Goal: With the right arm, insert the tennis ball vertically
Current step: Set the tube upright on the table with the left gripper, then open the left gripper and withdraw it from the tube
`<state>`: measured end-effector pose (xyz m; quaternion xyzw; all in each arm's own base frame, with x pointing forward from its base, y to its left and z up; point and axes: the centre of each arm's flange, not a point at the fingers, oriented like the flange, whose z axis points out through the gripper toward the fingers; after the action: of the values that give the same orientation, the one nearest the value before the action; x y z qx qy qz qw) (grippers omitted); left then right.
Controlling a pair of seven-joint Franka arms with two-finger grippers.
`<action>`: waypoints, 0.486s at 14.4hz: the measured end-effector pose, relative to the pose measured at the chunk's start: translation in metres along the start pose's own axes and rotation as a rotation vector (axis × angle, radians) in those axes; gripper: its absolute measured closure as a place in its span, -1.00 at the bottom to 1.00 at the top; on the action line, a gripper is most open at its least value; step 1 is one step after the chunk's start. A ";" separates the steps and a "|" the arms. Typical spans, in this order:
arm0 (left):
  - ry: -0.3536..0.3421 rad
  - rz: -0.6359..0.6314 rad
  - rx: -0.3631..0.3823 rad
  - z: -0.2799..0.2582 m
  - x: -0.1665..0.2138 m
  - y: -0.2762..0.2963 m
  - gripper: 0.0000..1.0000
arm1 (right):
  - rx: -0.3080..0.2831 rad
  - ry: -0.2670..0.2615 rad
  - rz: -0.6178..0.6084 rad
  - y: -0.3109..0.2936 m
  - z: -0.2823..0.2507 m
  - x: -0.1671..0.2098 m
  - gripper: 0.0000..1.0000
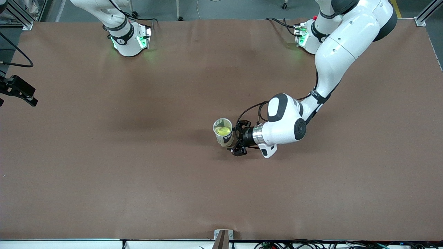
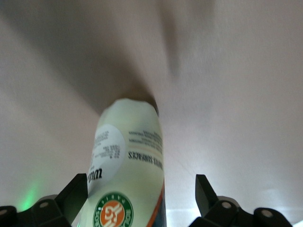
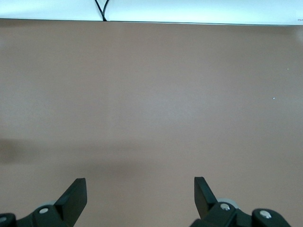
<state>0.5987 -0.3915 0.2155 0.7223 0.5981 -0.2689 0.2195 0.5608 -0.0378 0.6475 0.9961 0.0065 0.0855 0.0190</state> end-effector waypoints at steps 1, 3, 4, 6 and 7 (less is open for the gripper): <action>0.002 -0.001 0.006 0.002 0.001 -0.002 -1.00 | 0.000 0.000 0.000 0.000 0.000 0.000 -1.00; 0.004 0.001 0.012 0.005 0.000 -0.005 -1.00 | 0.000 0.000 0.000 0.000 0.000 0.000 -1.00; 0.005 0.003 0.013 0.006 0.000 -0.005 -1.00 | 0.000 0.000 0.000 0.000 0.000 0.000 -1.00; 0.023 0.022 0.013 0.005 0.002 -0.005 -1.00 | 0.000 0.000 0.000 0.000 0.000 0.000 -1.00; 0.044 0.036 0.015 0.005 0.008 -0.005 -1.00 | 0.000 0.000 0.000 0.000 0.000 0.000 -1.00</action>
<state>0.5945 -0.3883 0.2066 0.7402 0.5878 -0.2536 0.2056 0.5608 -0.0377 0.6475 0.9961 0.0066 0.0855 0.0190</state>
